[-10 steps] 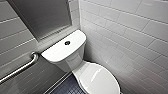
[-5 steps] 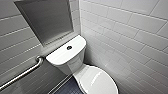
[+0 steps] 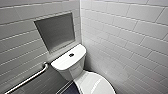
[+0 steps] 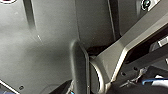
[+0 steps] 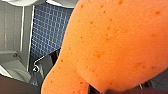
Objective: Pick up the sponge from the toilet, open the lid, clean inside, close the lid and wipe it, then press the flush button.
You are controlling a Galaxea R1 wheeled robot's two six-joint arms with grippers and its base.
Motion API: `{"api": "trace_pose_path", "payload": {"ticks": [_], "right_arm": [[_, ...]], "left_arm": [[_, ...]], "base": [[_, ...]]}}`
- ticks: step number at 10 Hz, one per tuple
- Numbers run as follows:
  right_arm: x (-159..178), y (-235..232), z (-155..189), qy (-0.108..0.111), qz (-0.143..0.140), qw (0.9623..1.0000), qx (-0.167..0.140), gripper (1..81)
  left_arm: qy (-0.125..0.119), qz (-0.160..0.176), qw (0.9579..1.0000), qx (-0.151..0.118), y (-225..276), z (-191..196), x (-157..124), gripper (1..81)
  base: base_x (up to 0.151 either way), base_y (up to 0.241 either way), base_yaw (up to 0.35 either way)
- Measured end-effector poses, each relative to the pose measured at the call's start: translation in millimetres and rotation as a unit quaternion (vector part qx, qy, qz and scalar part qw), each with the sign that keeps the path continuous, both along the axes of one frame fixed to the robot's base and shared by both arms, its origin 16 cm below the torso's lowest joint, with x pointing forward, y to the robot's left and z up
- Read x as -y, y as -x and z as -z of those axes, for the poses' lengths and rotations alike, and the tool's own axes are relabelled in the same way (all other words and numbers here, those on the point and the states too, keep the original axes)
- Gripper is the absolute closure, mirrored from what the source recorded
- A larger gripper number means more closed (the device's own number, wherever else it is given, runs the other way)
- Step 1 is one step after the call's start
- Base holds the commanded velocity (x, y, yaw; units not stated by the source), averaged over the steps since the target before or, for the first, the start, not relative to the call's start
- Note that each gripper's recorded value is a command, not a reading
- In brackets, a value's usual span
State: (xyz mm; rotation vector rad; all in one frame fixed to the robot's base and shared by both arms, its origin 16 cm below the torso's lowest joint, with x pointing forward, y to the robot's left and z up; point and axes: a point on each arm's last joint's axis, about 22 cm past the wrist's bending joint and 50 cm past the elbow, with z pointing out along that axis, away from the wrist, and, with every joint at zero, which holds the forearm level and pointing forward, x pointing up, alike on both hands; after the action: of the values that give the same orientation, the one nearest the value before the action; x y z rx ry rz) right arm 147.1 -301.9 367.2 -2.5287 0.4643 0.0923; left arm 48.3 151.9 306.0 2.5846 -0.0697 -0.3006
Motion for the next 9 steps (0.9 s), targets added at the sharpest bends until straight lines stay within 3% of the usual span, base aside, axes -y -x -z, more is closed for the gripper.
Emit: {"api": "trace_pose_path", "payload": {"ticks": [3,5,9], "right_arm": [[-1.0,25.8,-12.7,0.017,-0.005,0.9998,0.011,81.1],[-14.1,34.2,-22.2,0.013,-0.006,0.9996,0.024,81.1],[-26.6,87.8,-31.8,0.023,-0.014,0.9996,-0.004,81.1]], "left_arm": [[-0.004,0.003,0.9997,0.024,-4.1,-20.2,6.1,1.0],[-0.015,0.008,0.9991,0.038,-3.9,-28.7,1.5,1.0],[-0.025,0.014,0.9994,0.022,26.9,-49.0,3.8,1.0]], "base": [[0.000,0.000,0.000],[0.000,0.000,0.000],[0.000,0.000,0.000]]}}
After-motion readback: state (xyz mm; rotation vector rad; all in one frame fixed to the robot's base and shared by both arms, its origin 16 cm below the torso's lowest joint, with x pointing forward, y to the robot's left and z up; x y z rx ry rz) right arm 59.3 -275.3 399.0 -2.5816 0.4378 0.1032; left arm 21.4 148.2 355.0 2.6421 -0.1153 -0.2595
